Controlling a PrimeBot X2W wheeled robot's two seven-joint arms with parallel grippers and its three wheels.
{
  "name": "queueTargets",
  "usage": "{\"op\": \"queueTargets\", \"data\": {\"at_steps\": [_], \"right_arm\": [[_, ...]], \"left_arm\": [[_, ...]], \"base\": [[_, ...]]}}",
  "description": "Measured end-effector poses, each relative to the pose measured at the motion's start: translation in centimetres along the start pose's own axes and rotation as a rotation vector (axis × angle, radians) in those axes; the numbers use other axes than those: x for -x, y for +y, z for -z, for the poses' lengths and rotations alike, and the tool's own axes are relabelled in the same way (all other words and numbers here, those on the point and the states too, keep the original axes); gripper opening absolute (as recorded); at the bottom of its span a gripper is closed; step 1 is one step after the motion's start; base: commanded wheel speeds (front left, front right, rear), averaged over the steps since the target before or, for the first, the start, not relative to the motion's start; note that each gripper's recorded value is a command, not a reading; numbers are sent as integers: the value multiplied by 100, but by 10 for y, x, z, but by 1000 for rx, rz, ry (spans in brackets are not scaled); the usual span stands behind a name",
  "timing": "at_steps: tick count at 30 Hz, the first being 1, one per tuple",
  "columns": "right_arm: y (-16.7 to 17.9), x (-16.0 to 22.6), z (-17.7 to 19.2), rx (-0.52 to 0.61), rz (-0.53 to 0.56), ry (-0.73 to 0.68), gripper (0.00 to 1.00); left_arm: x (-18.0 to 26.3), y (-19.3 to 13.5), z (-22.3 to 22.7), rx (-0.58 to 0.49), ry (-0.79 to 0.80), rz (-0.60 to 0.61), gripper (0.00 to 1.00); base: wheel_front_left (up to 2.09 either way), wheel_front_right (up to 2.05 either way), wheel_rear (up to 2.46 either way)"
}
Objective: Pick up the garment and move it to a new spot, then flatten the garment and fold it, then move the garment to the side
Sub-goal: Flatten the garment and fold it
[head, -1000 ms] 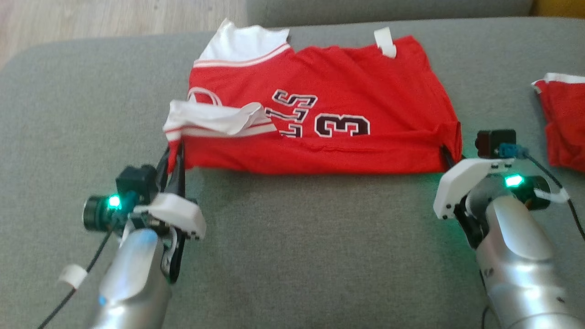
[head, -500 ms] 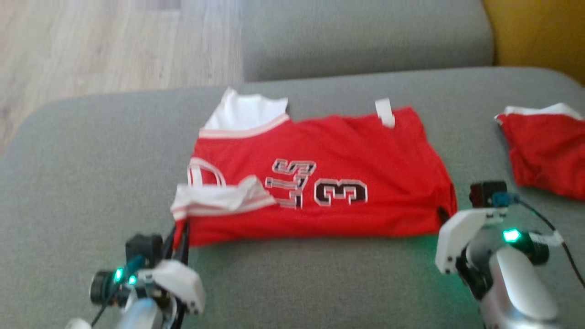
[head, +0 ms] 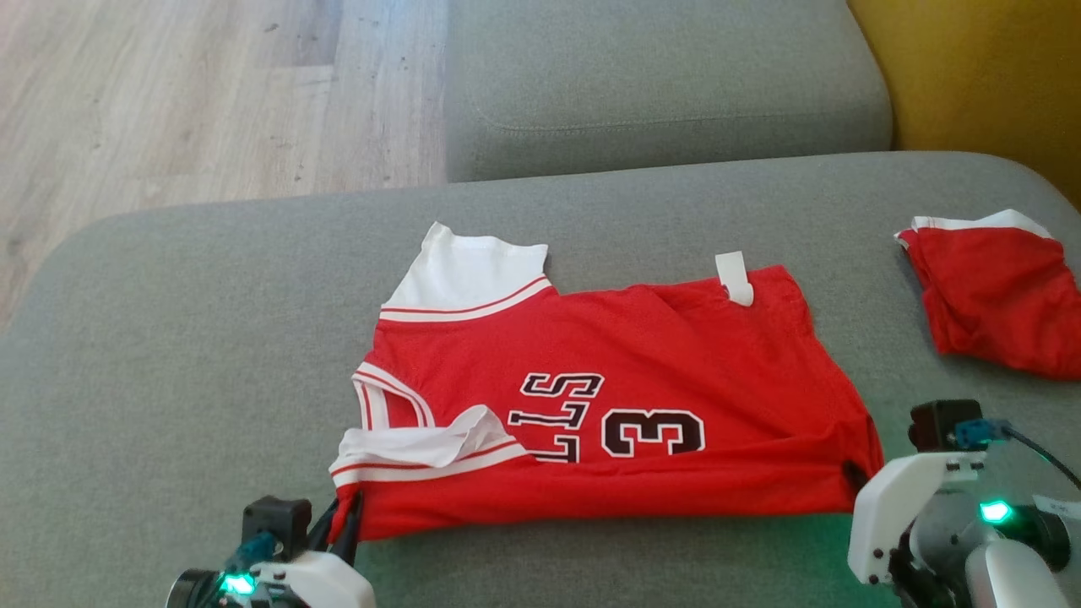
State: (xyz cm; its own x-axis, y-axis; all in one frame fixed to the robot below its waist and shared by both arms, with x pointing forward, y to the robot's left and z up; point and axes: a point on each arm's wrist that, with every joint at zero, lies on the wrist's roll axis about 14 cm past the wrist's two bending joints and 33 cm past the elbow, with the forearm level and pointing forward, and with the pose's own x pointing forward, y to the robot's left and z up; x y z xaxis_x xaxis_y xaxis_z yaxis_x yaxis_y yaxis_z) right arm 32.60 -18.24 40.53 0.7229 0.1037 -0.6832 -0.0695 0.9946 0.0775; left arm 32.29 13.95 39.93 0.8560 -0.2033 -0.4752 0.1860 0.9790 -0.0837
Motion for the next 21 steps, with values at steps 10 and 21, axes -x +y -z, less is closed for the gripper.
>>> {"op": "queueTargets", "data": {"at_steps": [10,21], "right_arm": [[-13,2,-13,-47,46,-131,100],[-28,28,-122,-67,89,-676,100]], "left_arm": [[-5,6,-4,-11,-12,-30,100],[-14,5,-109,5,-438,-28,100]], "base": [[0,0,0],[0,0,0]]}}
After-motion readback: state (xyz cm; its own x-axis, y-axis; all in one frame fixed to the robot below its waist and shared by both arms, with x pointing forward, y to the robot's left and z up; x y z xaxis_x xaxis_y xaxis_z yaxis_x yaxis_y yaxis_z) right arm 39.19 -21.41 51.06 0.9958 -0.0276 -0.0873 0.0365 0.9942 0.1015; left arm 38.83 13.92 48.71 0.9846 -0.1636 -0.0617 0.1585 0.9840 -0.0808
